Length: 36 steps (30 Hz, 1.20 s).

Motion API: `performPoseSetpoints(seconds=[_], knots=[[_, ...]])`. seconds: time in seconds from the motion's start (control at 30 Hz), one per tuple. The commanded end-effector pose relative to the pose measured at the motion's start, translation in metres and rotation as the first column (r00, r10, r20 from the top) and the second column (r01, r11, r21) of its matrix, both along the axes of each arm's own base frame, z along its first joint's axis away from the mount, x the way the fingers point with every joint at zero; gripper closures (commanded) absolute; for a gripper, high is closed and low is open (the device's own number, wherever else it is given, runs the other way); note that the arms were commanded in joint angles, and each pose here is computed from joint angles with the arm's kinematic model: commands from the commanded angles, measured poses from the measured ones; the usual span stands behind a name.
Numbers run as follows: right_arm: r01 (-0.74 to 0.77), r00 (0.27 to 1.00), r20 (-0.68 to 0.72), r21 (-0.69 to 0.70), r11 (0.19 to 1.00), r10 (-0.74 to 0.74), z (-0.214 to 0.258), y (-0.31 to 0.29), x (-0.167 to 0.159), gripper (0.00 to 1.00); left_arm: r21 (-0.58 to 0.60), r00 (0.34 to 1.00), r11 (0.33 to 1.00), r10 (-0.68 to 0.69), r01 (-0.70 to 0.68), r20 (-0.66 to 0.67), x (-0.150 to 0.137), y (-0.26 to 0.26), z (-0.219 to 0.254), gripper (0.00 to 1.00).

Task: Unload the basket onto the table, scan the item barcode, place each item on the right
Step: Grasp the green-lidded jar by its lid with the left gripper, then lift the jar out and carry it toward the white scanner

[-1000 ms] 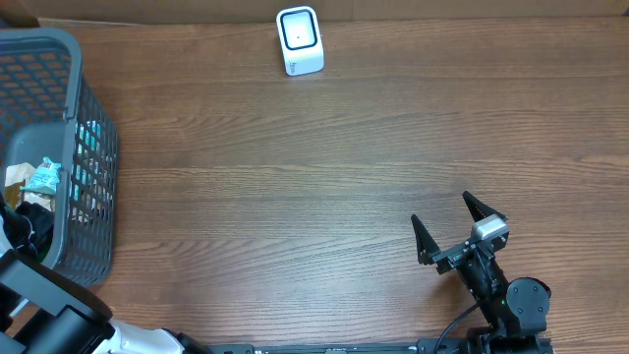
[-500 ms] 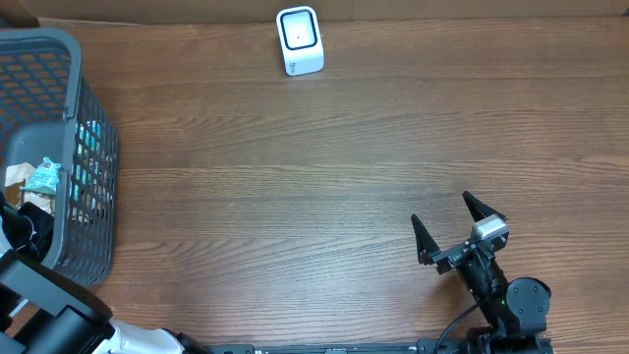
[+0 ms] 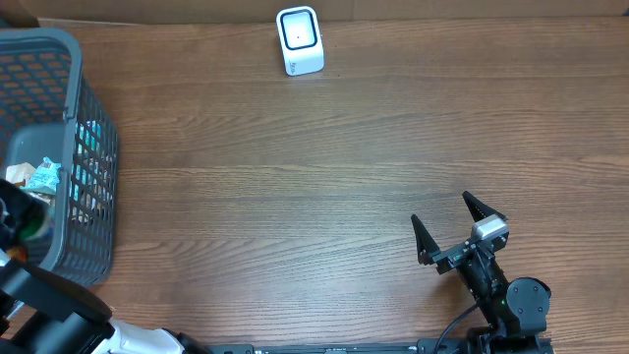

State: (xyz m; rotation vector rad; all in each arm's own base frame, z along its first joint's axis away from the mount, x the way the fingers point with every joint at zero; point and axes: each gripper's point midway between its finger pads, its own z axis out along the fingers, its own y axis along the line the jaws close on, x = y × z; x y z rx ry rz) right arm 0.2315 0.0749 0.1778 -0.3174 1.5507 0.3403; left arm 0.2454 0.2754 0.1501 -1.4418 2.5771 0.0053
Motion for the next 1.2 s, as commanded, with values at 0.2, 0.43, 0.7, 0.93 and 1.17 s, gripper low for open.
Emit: performPoseSetpoints(seconds=[0.2,0.43,0.7,0.93,1.17], knots=[[0.009,1.0,0.001,0.004,1.0,-0.009,-0.002,-0.002,0.001,0.0,0.088,0.908,0.992,-0.117,0.089,0.402,0.054,-0.019,0.134,0.61],[0.009,1.0,0.001,0.004,1.0,-0.009,-0.002,-0.002,0.001,0.0,0.208,0.687,0.949,-0.314,0.236,0.655,0.075,-0.084,0.245,0.64],[0.009,1.0,0.001,0.004,1.0,-0.009,-0.002,-0.002,0.001,0.0,0.381,0.482,0.837,-0.54,0.392,0.691,0.073,-0.183,0.309,0.63],[0.009,1.0,0.001,0.004,1.0,-0.009,-0.002,-0.002,0.001,0.0,0.366,0.451,0.716,-0.673,0.594,0.586,0.077,-0.263,0.279,0.61],[0.009,1.0,0.001,0.004,1.0,-0.009,-0.002,-0.002,0.001,0.0,0.264,0.515,0.625,-0.767,0.734,0.383,0.086,-0.3,0.214,0.62]])
